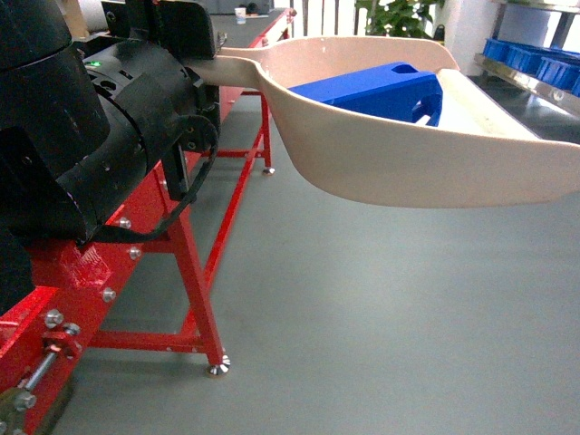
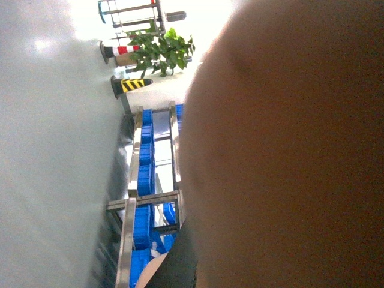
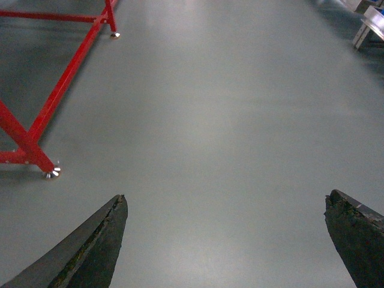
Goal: Place part in tray to right shelf
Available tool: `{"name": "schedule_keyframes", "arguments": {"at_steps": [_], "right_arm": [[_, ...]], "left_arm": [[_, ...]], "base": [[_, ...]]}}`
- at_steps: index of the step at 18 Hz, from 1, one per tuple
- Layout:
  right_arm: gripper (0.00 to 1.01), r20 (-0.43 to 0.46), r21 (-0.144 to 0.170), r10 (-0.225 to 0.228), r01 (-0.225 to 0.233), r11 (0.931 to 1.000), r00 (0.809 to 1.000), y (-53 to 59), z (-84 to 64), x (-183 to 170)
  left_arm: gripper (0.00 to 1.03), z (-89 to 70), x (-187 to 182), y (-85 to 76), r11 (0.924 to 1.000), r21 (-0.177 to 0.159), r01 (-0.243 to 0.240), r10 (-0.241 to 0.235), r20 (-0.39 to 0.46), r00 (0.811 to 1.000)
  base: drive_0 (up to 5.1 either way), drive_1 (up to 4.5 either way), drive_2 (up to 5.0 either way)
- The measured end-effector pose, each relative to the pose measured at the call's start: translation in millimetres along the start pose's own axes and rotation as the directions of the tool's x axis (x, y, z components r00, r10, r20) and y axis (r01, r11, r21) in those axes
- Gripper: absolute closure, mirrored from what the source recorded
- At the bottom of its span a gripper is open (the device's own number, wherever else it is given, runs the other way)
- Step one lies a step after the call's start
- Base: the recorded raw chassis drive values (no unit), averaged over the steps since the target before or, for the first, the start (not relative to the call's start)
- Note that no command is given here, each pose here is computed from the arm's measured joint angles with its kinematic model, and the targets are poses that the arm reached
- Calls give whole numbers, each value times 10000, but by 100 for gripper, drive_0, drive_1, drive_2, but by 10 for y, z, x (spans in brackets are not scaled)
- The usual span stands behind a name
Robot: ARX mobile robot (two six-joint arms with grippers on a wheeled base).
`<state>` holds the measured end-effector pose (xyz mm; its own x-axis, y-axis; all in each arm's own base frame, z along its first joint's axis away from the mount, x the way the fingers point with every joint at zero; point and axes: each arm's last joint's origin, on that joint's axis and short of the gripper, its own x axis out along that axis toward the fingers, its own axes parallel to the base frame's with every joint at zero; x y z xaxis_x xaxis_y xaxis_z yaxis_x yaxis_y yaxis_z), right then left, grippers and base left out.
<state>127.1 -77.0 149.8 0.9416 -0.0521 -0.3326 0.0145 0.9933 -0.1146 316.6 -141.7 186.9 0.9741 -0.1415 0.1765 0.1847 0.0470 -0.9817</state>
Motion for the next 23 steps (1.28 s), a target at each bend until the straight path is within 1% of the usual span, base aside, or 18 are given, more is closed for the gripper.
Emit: {"name": "schedule_keyframes", "arguments": {"at_steps": [23], "right_arm": [[3,-9,8,-12,12,10000,10000,-2,1,-1]], "left_arm": [[90,-12,-4,-8,10000,-38,68,-68,-33,10000]], "base": [[505,-236,-236]]}}
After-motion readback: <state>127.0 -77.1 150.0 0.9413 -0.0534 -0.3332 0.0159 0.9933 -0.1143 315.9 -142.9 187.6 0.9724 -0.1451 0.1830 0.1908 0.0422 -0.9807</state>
